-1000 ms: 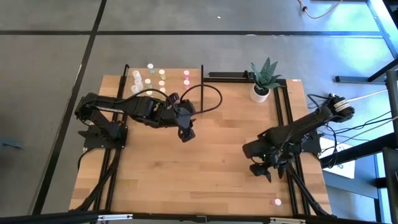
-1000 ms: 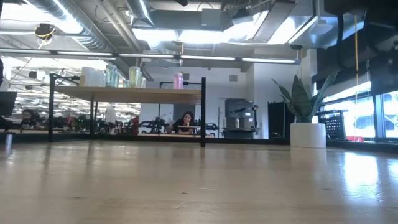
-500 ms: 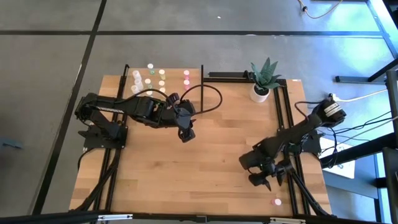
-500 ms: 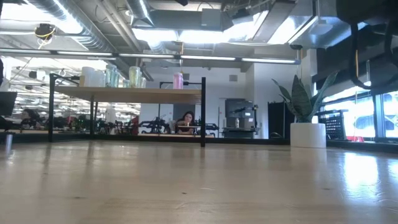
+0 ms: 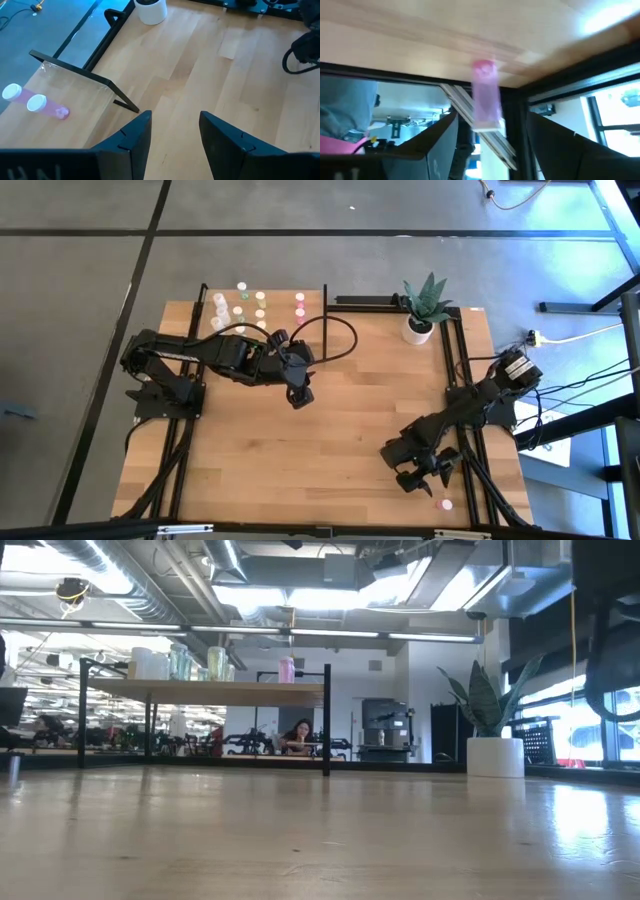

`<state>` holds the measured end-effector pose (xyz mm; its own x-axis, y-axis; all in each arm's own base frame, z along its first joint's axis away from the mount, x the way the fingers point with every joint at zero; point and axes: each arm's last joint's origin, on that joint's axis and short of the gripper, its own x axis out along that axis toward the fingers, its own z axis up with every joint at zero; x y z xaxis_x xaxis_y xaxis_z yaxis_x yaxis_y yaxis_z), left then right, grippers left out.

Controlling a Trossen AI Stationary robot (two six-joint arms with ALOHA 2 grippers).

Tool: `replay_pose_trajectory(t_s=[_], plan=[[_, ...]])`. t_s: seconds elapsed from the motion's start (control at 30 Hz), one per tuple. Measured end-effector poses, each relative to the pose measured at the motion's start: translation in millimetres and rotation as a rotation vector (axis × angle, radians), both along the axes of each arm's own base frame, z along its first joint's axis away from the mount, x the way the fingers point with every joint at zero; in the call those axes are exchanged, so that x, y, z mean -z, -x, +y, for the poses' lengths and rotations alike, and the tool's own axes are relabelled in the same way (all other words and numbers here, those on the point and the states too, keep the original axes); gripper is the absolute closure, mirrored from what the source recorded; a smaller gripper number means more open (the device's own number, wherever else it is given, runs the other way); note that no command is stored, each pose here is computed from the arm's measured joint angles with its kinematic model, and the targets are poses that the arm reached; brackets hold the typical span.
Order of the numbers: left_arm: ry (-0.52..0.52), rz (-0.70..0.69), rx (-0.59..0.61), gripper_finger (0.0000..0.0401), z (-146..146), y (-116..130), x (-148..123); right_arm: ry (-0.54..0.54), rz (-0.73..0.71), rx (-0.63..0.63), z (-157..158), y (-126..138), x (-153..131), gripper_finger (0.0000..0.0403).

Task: Pick and place medicine bottles onto shelf by color
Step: Put the pink pill bottle aligned with the other pink pill bottle on the shelf

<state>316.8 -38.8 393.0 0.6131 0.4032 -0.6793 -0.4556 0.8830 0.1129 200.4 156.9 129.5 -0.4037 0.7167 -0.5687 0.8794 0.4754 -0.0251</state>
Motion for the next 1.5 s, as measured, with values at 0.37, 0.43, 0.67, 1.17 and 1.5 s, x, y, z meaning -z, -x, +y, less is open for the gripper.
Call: replay_pose_trajectory(t_s=[0.37,0.43,0.67,1.17,1.5], plan=[[0.000,0.000,0.000,0.0243,0.1,0.0,0.0,-0.018,-0.022,-0.009,16.5,-5.9,19.5,0.0164],[0.000,0.000,0.000,0.0243,0.1,0.0,0.0,-0.013,-0.015,-0.018,18.4,-4.3,21.4,0.0164],[0.000,0.000,0.000,0.0243,0.1,0.0,0.0,-0.011,0.013,-0.049,24.6,0.7,28.2,0.0164],[0.000,0.000,0.000,0.0243,0.1,0.0,0.0,-0.053,0.015,-0.069,29.4,2.4,27.4,0.0164],[0.000,0.000,0.000,0.0243,0.1,0.0,0.0,-0.052,0.035,-0.087,34.7,7.6,27.1,0.0164]])
